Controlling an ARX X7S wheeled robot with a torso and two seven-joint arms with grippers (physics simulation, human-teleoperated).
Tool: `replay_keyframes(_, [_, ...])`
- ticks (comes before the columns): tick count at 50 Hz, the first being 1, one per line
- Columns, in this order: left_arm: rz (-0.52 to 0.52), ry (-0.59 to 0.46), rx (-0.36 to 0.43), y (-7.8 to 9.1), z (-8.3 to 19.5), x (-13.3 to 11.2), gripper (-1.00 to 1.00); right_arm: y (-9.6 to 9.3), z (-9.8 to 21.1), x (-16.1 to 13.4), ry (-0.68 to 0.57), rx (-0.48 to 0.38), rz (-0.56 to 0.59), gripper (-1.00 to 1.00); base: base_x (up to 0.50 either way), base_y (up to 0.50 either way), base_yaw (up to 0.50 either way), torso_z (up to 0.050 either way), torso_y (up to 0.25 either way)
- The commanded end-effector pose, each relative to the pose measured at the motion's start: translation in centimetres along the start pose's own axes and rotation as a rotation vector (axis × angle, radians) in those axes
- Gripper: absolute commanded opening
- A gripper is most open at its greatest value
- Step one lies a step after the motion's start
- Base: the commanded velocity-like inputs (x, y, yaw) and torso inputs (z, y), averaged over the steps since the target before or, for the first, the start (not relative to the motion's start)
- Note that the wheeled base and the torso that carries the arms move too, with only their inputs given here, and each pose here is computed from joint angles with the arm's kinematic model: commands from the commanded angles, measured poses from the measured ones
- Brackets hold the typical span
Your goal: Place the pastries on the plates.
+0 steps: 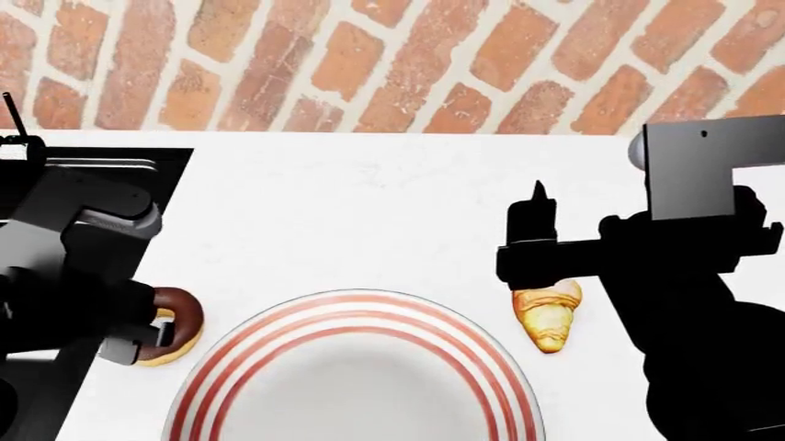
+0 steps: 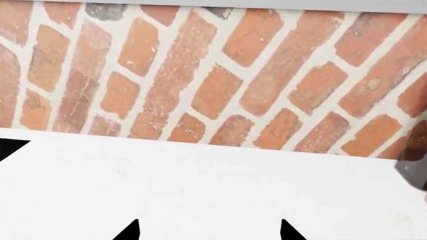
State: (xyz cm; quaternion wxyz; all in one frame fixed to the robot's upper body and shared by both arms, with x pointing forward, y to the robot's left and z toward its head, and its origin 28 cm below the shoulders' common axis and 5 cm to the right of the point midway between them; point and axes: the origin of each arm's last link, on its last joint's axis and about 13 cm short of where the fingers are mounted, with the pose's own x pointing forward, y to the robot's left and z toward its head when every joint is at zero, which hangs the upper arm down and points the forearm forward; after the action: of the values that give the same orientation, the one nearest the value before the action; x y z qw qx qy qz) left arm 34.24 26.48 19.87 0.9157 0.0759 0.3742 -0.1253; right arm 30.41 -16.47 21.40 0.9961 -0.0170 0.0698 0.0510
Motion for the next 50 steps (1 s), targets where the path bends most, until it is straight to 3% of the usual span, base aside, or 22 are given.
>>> replay_keyframes(1, [0.046, 0.069, 0.017, 0.3, -1.1, 0.6, -1.00, -0.1, 0.1, 0.0, -0.001, 0.005, -0.001, 1.00, 0.00, 0.00, 0.00, 0.000, 0.000])
replay_keyframes(8, [0.059, 0.048, 0.007, 0.7, -1.0, -0.1, -1.00, -0.1, 0.3, 0.1, -0.002, 0.003, 0.000, 1.00, 0.00, 0.00, 0.00, 0.000, 0.000])
replay_keyframes(21, [0.149, -0.150, -0.105, 2.1, 2.5, -3.2, -1.00, -0.1, 0.7, 0.0, -0.007, -0.001, 0.000, 1.00, 0.00, 0.00, 0.00, 0.000, 0.000])
replay_keyframes(26, [0.155, -0.176, -0.114, 2.3, 3.0, -4.0, -1.00, -0.1, 0.9, 0.0, -0.003, -0.002, 0.001, 1.00, 0.00, 0.00, 0.00, 0.000, 0.000])
replay_keyframes(29, [0.154, -0.206, -0.121, 2.7, 2.7, -5.2, -1.00, -0.1, 0.8, 0.1, 0.029, -0.014, 0.011, 1.00, 0.00, 0.00, 0.00, 0.000, 0.000])
replay_keyframes(34, [0.149, -0.239, -0.129, 1.9, 3.2, -5.1, -1.00, 0.1, 0.3, 0.4, 0.084, -0.033, 0.009, 1.00, 0.00, 0.00, 0.00, 0.000, 0.000])
replay_keyframes(42, [0.159, -0.264, -0.135, 2.1, 3.1, -5.7, -1.00, 0.4, 0.2, 0.7, 0.159, -0.046, 0.024, 1.00, 0.00, 0.00, 0.00, 0.000, 0.000])
replay_keyframes(46, [0.158, -0.282, -0.138, 2.1, 3.2, -5.9, -1.00, 0.3, 0.7, 0.5, 0.195, 0.038, 0.030, 1.00, 0.00, 0.00, 0.00, 0.000, 0.000])
replay_keyframes(50, [0.153, -0.285, -0.133, 2.1, 2.9, -5.8, -1.00, 0.8, 0.8, 0.6, 0.240, 0.053, 0.069, 1.00, 0.00, 0.00, 0.00, 0.000, 0.000])
